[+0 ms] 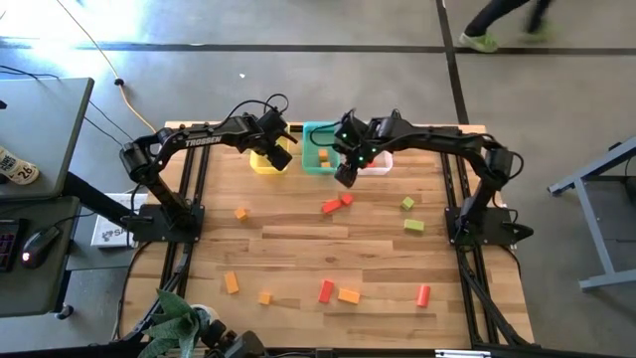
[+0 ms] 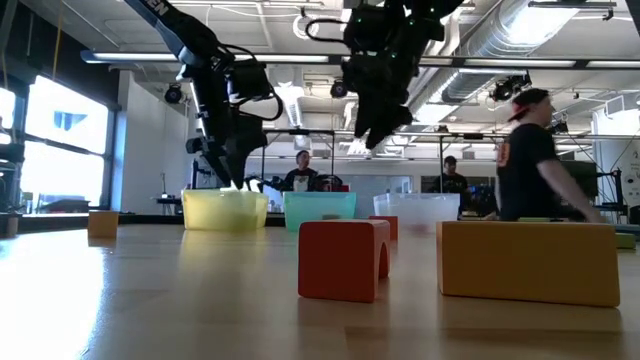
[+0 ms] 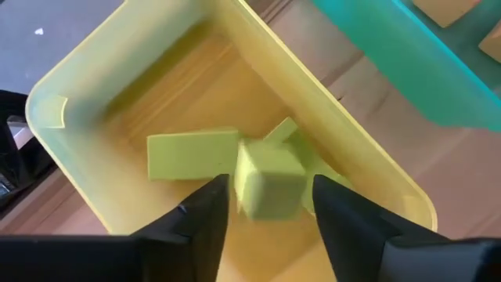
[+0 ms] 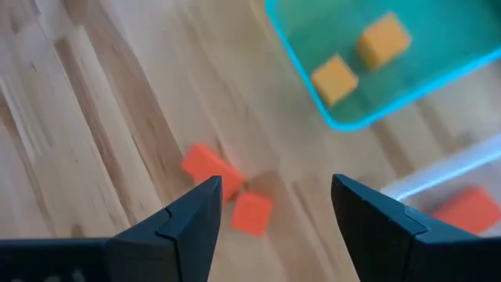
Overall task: Sort & place blocks by color
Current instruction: Put the green block into the yellow bin, then put the orange block into the white bin
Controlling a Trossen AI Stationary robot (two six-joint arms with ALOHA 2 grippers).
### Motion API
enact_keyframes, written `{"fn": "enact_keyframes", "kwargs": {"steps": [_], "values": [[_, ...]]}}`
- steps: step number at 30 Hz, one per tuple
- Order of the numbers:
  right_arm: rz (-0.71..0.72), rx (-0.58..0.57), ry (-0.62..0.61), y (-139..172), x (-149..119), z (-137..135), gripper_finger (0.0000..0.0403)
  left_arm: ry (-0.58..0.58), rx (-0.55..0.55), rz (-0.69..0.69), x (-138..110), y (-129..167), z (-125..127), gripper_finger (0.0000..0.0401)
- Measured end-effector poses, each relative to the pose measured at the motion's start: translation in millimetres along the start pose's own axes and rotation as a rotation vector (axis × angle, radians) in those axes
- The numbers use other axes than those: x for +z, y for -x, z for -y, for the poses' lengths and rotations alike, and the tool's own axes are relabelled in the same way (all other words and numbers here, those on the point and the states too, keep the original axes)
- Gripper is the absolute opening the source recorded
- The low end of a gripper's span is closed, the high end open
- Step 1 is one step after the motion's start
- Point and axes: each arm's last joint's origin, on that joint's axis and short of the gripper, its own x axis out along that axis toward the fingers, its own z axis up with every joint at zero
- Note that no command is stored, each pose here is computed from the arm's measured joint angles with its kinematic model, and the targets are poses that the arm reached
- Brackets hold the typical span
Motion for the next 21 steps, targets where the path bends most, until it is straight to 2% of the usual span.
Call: {"fn": "enact_keyframes", "kwargs": {"steps": [7,16,21], "values": [[-0.101,0.005,-0.101,-13,-7,-5,0.0227,0.0,-0.008,-0.001,0,0,0,0.0209],[-0.182,-0.002,-0.187,-34,-12,-11,0.0227,-0.002,-0.126,-0.012,4,5,4,0.021],[-0.226,-0.019,-0.205,-51,-15,-16,0.0227,-0.055,-0.153,-0.008,14,17,5,0.0209]]}}
